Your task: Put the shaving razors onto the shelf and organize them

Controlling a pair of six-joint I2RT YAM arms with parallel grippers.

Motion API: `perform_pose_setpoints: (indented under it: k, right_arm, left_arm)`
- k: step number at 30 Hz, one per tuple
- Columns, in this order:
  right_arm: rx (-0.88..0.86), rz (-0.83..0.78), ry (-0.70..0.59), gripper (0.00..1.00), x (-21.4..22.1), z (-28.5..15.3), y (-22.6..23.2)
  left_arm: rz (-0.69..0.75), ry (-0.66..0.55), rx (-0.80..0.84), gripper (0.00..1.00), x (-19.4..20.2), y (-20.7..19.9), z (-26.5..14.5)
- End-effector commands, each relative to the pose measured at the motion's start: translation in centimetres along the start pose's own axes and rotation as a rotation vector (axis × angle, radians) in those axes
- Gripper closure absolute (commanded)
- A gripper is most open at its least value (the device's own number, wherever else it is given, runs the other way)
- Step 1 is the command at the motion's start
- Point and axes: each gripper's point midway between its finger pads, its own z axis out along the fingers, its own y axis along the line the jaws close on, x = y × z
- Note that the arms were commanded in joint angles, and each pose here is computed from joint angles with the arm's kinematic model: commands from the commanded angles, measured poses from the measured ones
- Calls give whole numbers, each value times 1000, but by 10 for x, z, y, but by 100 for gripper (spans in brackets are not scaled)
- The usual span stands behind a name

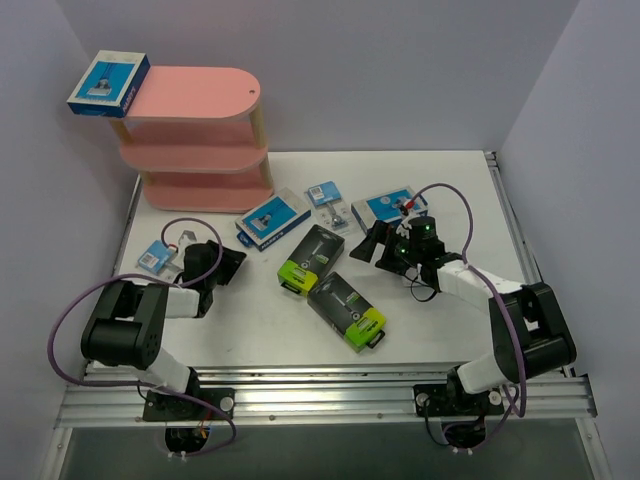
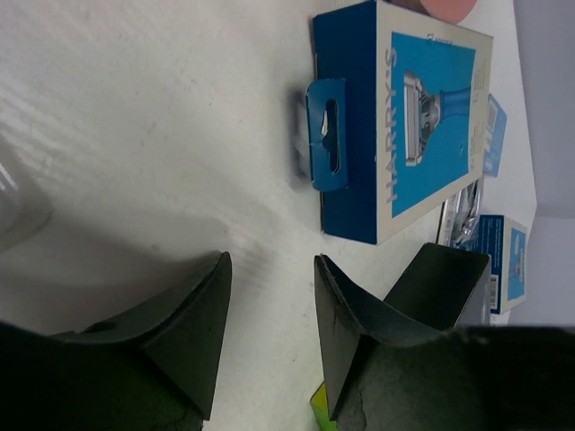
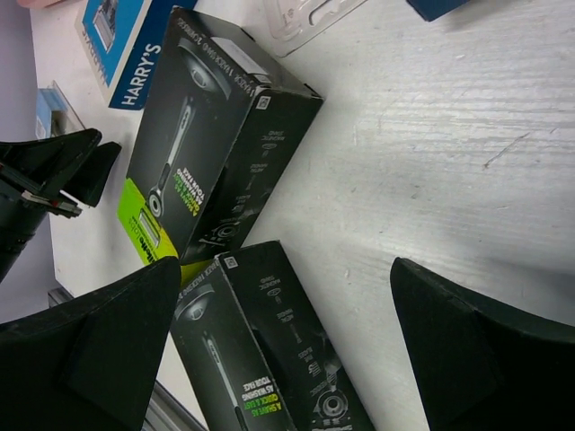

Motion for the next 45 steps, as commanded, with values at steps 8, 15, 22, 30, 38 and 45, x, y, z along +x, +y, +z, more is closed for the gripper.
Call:
perform_pose_setpoints:
  k: [8, 15, 22, 30, 38, 45]
  right_arm:
    - [-6, -33, 12, 3, -4, 4, -19]
    - [-4, -14, 13, 3, -7, 3, -32]
    - [0, 0, 11, 3, -10, 5, -39]
    - [4, 4, 14, 3, -10, 6, -42]
    - [11, 11, 15, 4, -10, 6, -46]
    - [13, 14, 16, 4, -9, 7, -48]
  left_arm:
    - [-51, -111, 130, 49, -18, -25, 25]
    - [-30, -149, 105, 48, -28, -26, 32]
    - [-32, -192, 91, 48, -38, -26, 42]
    - [-30, -195, 81, 48, -38, -25, 53]
    - [-30, -188, 80, 49, -37, -25, 62]
    - [-29, -185, 39, 62, -35, -14, 64]
